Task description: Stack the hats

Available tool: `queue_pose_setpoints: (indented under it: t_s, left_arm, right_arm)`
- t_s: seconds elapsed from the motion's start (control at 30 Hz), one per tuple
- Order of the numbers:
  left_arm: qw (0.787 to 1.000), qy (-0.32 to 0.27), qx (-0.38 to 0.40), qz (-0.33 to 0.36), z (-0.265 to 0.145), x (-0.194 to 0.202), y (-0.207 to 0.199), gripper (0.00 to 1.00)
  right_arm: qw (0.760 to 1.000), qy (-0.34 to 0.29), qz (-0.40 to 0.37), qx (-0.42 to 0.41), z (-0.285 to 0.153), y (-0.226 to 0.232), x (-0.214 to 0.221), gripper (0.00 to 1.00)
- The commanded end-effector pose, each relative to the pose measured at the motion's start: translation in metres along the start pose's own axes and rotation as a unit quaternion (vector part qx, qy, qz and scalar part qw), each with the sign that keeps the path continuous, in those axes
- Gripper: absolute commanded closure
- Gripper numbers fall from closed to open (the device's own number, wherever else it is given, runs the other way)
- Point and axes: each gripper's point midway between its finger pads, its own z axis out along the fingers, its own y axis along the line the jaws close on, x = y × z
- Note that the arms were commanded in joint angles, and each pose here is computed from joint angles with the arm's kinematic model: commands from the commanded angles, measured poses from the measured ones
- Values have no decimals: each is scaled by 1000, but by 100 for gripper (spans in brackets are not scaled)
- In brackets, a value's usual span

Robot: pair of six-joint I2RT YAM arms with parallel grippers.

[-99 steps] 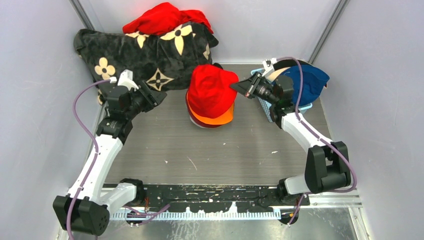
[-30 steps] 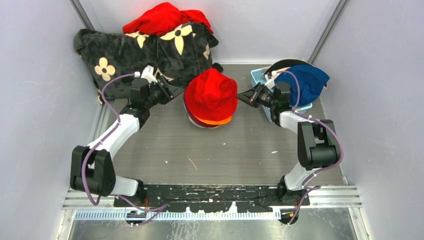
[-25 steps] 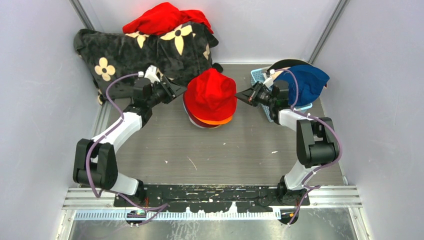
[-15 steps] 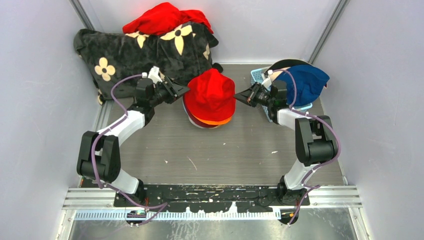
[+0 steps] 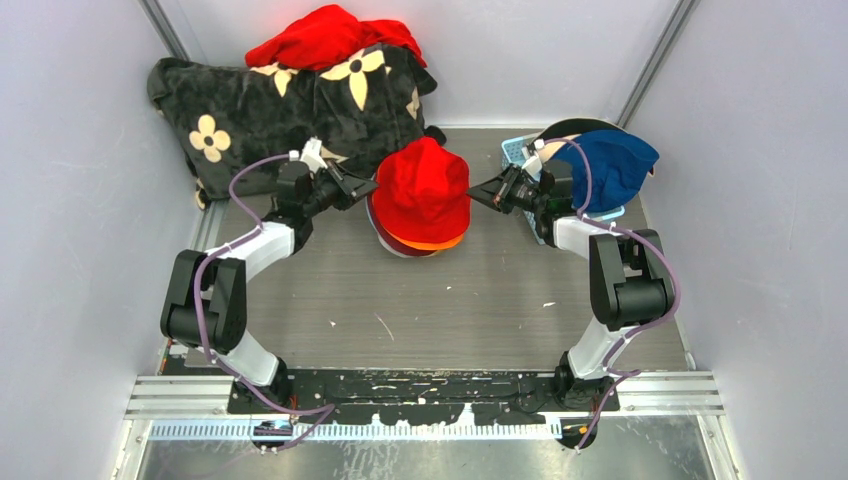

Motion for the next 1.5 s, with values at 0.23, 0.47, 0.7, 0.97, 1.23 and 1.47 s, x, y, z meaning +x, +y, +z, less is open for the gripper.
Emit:
queue_pose_setpoints:
  t_s: [0.23, 0.47, 0.7, 0.97, 1.23, 1.47]
  left_arm:
    - [998, -17, -44, 29, -6, -1, 21, 100]
    - [995, -15, -100, 9, -10, 7, 58, 100]
    - [989, -3, -150, 14, -12, 18, 88, 100]
    - [985, 9, -172, 10, -13, 26, 102, 100]
    - [978, 25, -207, 19, -16, 29, 115, 100]
    - [974, 38, -223, 12, -15, 38, 129, 100]
  right_arm:
    - [998, -18, -36, 41, 4, -17, -6, 99]
    - [998, -13, -32, 55, 4, -28, -2, 99]
    - [997, -5, -21, 73, 6, -43, 4, 99]
    - [997, -1, -19, 79, 3, -47, 10, 99]
    - [996, 7, -18, 90, 2, -53, 19, 99]
    - [996, 19, -16, 91, 8, -53, 27, 99]
